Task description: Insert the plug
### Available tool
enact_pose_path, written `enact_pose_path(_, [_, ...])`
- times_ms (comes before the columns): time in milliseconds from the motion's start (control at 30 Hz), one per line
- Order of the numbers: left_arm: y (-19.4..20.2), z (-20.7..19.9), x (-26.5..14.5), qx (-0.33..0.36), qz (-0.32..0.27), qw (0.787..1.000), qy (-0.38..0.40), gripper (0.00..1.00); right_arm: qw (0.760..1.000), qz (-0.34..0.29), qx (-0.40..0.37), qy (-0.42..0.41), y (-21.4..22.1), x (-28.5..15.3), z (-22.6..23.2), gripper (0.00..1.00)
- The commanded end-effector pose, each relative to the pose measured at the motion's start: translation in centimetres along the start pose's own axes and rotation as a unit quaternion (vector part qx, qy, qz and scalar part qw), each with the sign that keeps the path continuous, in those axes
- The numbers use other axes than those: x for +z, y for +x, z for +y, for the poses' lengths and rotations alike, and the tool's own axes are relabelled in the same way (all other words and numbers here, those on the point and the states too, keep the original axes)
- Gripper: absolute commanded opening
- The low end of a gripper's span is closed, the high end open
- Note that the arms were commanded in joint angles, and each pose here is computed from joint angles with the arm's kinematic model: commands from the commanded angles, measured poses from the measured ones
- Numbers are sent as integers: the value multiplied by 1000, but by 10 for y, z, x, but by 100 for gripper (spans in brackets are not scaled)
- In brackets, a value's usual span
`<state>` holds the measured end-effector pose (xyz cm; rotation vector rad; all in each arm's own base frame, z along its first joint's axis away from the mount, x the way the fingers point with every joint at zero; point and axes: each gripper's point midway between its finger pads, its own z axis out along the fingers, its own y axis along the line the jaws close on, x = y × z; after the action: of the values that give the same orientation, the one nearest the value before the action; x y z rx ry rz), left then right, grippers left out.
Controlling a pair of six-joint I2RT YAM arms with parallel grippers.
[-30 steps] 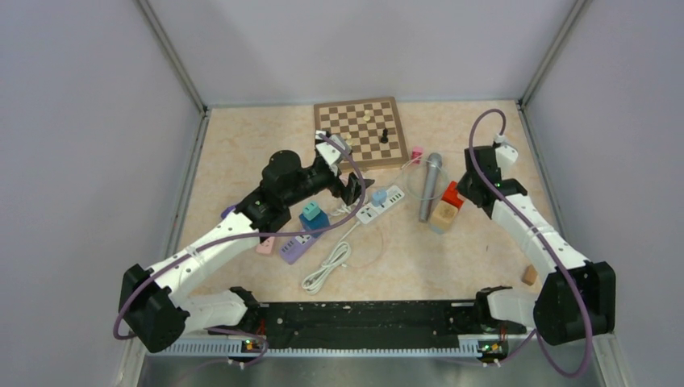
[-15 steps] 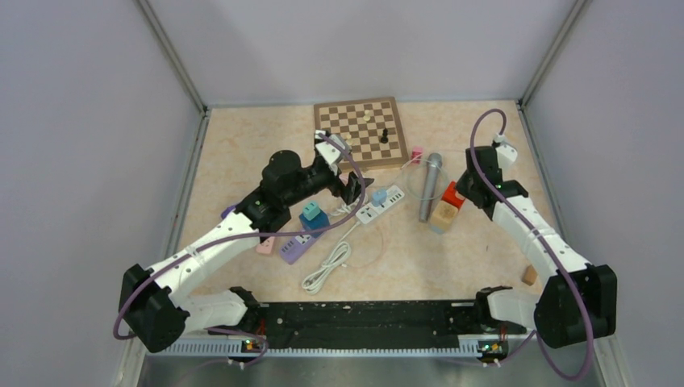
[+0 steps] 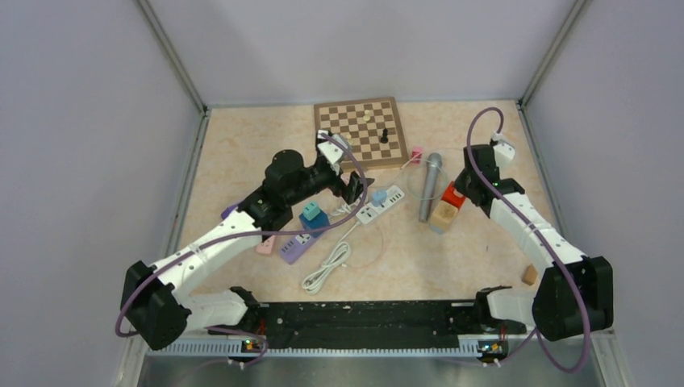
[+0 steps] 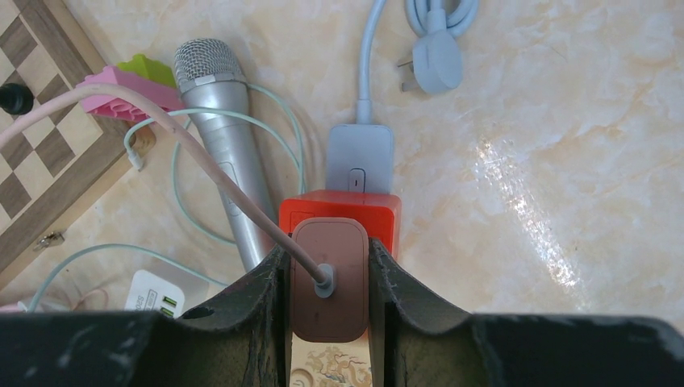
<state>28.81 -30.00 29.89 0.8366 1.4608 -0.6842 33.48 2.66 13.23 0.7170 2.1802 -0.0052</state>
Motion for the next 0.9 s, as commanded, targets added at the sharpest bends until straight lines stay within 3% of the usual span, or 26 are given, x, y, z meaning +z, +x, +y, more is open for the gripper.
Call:
enact_pose_path(0, [-22, 6, 3, 15, -32, 999, -11, 99, 999, -37, 9, -4, -24, 1, 7, 0])
enact_pose_path(533, [-19, 8, 7, 22, -25, 999, -14, 99, 997, -71, 22, -36, -50, -21, 18, 0])
enact_pose_path(867, [-16, 8, 8, 23, -22, 999, -11, 99, 998, -57, 12, -26, -36, -7, 15, 0])
